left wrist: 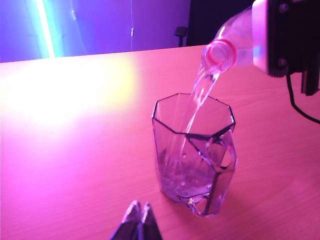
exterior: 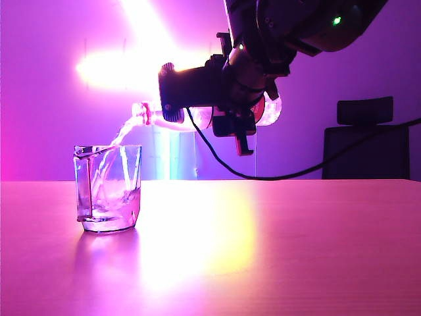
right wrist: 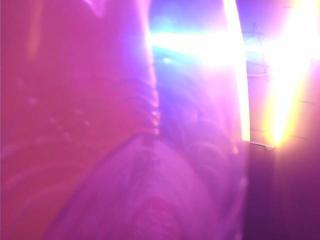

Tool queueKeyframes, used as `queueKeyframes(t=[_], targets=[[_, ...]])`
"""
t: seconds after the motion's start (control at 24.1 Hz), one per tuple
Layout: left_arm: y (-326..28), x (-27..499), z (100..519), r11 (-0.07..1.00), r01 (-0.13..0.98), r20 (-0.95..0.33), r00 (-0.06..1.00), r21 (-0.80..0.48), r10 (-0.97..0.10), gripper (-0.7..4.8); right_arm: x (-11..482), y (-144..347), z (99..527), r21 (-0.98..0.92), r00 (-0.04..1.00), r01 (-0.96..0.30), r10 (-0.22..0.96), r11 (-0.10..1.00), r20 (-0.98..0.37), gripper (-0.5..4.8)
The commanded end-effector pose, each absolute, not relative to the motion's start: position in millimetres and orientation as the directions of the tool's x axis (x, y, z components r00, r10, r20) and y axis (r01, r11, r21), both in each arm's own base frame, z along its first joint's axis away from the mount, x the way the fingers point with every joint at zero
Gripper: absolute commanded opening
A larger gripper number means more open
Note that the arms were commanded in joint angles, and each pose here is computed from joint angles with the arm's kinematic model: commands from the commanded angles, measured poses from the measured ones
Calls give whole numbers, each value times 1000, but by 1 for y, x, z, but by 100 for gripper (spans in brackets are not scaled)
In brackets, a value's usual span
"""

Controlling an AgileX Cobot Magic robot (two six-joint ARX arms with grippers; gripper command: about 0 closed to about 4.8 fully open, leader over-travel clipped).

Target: Pick up the mineral water bottle on the table and pour water into the mug until it's half full.

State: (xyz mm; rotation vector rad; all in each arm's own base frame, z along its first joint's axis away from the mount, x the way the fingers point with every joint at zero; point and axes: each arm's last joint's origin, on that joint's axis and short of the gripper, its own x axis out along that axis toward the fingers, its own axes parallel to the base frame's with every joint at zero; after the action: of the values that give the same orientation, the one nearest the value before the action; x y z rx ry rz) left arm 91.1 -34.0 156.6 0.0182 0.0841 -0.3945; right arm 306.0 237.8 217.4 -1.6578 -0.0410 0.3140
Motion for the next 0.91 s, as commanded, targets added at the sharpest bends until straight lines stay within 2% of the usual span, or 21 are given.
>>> queueKeyframes(t=[0.04,0.62,0.91], targets=[[-34,91,159,921,389,-70,919,-1,-388,-2,306,238,230,-992,969,-104,216,-68,-117,228],[-34,91,159,921,389,-70,919,-1,-388,-2,306,238,230,-992,969,-106,216,-66,-118,228],[-34,91,159,921,389,-70,919,-1,-388,-2,305,238,224,-983,962,-184,209,18,-176,228]])
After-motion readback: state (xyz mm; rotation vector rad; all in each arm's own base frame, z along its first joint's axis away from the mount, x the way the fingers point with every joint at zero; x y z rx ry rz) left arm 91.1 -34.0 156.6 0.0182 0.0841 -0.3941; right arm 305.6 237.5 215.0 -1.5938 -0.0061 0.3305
